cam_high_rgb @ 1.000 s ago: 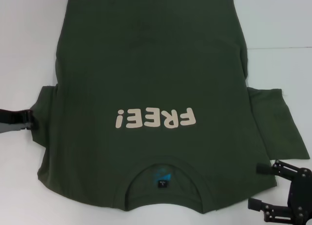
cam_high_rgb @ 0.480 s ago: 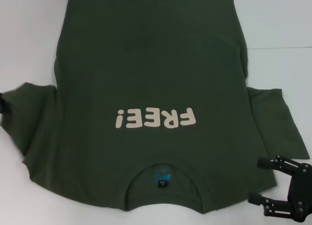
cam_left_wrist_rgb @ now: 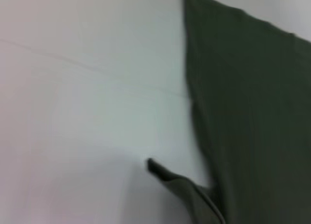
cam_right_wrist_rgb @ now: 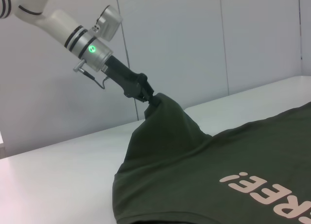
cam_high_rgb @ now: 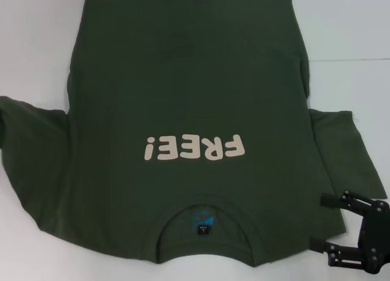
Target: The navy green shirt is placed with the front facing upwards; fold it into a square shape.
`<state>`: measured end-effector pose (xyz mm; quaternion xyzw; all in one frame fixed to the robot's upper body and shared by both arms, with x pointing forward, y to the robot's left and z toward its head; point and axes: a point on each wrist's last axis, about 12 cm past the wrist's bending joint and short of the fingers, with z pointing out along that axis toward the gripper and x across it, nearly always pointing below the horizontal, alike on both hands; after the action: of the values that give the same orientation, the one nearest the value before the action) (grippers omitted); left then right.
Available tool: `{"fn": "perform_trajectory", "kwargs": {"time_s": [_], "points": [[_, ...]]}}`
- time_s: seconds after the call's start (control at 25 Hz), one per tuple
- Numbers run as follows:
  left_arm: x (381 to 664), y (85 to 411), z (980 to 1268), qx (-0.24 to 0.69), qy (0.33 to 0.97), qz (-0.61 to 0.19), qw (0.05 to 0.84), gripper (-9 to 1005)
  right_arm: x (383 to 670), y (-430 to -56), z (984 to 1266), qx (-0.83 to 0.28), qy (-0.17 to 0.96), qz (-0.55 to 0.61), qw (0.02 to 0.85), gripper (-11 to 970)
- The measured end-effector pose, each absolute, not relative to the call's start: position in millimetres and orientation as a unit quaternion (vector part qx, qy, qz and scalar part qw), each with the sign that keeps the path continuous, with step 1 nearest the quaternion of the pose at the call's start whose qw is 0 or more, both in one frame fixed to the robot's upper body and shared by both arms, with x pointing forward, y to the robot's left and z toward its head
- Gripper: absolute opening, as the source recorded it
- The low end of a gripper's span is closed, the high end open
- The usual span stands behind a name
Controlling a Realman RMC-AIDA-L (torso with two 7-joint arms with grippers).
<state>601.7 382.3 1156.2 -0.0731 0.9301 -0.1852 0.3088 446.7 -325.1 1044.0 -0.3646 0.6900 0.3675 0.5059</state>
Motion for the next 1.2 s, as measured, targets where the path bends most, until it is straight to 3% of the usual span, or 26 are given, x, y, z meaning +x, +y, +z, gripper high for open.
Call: {"fn": "perform_trajectory", "kwargs": {"time_s": [0.36, 0.8, 1.2], "points": [[607.2, 344.7, 1162.8, -0.051, 0.911, -0.291, 0.289, 49, 447.5, -324.9, 1044.9, -0.366, 0.688, 0.368, 0.507, 928], [609.1, 289.3, 1123.5, -0.059, 0.888, -0.384, 0.247, 58, 448.1, -324.1, 1045.1, -0.366, 0.687, 0.369, 0.507, 927], [610.1, 274.0, 1107.5, -0.101, 0.856, -0.432, 0.266, 66, 448.7, -322.8, 1045.3, -0.367, 0.685, 0.372, 0.507, 928]]}}
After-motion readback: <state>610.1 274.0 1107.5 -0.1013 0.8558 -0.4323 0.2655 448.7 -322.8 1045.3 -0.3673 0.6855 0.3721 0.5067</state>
